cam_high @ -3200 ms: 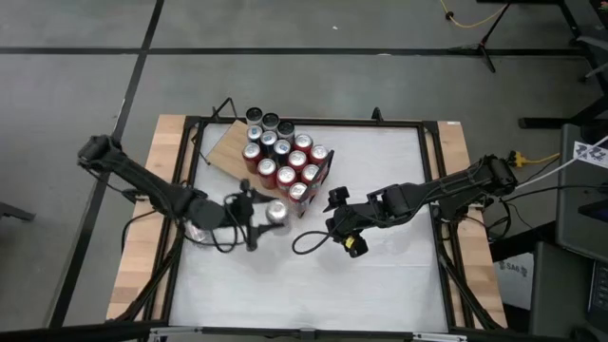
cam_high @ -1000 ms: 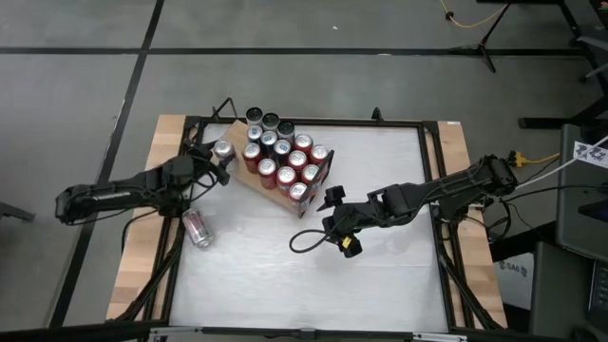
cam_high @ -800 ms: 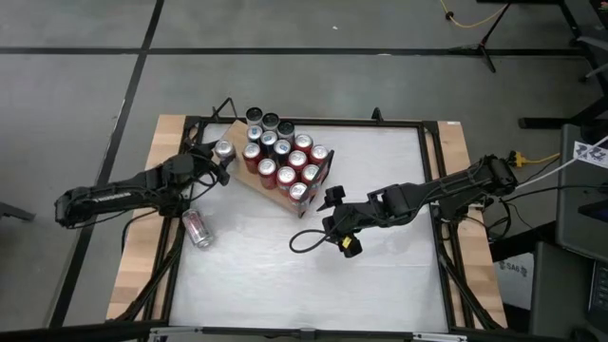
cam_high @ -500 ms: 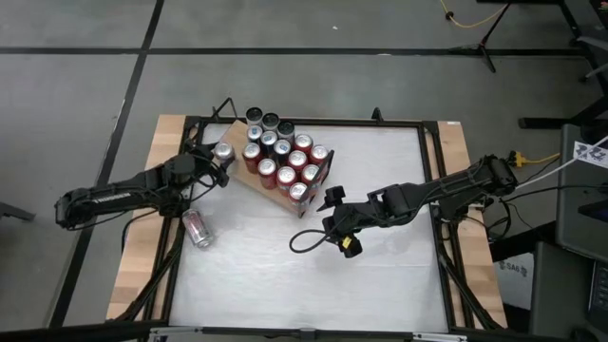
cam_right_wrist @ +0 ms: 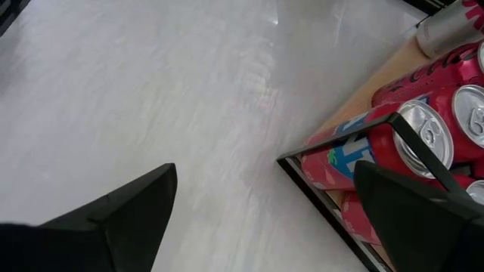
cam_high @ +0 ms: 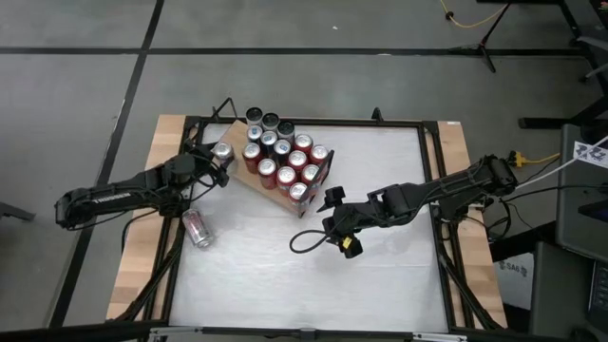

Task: Pick and place cans onto a shelf
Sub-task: Put the right red/silver soda can on the shelf

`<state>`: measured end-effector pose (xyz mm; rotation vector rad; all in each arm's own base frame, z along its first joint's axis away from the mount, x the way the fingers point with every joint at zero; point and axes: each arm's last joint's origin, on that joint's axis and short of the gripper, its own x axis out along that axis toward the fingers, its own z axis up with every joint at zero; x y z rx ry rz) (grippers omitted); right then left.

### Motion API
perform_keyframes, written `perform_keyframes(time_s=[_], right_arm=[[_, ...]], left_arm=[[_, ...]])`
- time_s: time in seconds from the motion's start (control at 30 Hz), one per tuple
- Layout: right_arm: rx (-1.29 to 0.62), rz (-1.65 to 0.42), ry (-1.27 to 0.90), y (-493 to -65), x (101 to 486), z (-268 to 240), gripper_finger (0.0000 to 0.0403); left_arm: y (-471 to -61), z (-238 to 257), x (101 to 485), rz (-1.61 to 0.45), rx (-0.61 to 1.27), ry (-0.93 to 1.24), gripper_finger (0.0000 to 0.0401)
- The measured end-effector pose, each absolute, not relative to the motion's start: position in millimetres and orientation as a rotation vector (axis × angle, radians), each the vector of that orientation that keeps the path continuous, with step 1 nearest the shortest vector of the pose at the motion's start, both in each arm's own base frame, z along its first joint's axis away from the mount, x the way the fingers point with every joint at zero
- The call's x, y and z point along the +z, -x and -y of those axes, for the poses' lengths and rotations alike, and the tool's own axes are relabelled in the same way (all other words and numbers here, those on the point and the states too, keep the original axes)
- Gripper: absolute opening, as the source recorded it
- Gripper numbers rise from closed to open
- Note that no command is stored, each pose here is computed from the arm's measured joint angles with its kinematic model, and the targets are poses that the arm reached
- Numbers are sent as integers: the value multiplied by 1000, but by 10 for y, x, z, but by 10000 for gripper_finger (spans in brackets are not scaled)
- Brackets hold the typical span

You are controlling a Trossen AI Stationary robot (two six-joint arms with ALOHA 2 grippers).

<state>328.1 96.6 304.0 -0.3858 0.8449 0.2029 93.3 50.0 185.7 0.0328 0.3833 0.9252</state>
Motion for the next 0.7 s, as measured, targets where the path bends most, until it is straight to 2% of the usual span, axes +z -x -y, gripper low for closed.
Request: perform_keyframes(time_s=[0.7], right_arm=[[203, -845, 386, -3281, 3040, -966, 390]], left_arm=[[-927, -503, 1855, -361, 954, 12, 322]])
